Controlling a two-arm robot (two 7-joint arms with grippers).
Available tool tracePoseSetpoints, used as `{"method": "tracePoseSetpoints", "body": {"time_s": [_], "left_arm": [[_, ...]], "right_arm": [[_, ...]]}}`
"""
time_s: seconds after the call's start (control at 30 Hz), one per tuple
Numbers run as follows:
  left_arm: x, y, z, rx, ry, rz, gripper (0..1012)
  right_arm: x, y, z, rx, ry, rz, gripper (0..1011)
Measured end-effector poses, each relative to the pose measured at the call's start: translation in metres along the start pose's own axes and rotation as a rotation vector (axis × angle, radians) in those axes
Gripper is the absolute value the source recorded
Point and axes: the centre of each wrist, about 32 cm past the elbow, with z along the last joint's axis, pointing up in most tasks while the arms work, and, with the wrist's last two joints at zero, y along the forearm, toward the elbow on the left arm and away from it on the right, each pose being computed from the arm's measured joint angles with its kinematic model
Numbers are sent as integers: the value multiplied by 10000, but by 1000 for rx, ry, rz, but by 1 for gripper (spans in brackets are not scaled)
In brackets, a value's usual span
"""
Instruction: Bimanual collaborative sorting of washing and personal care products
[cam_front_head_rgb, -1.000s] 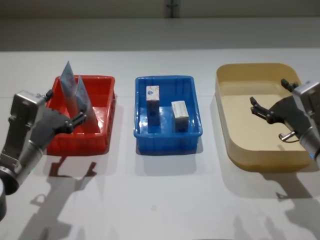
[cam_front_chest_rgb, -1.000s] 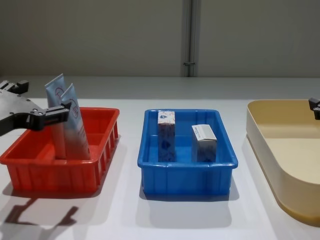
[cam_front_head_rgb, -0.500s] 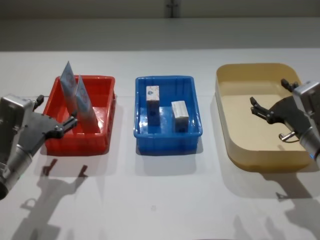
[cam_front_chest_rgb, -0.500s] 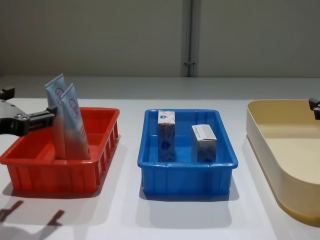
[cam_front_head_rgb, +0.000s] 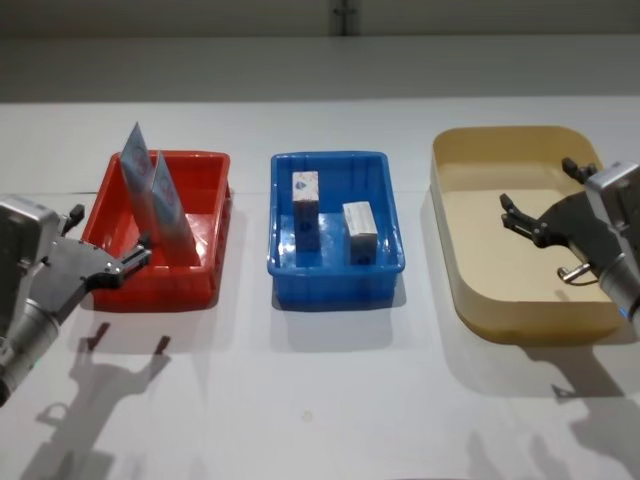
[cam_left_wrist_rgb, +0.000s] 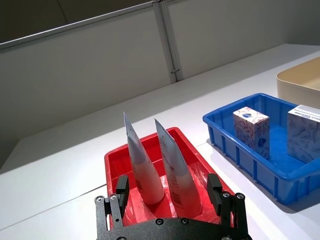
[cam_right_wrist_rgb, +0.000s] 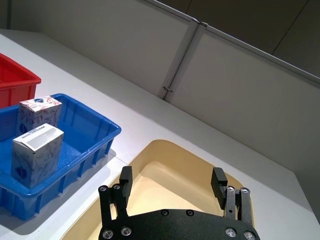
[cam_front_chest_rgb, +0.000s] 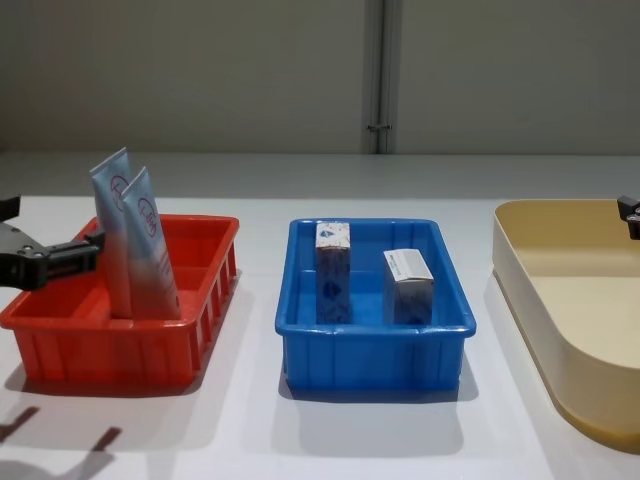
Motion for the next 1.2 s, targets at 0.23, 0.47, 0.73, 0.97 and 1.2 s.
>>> {"method": "tracePoseSetpoints", "body": {"time_s": [0.23,0.47,0.73,0.97,1.2], "left_arm": [[-26,-29,-10,26,32,-21,1001],[-57,-90,-10,46,73,-27,1001],[-94,-200,-11,57,96,-29,1001],[-102,-293,-22,67,111,-29,1001],[-69,-428,-30,78,131,-25,1001]], "right_arm": [[0,0,0,0,0,0,1001],[0,0,0,0,0,0,1001],[0,0,0,0,0,0,1001],[0,0,0,0,0,0,1001],[0,0,0,0,0,0,1001]]}}
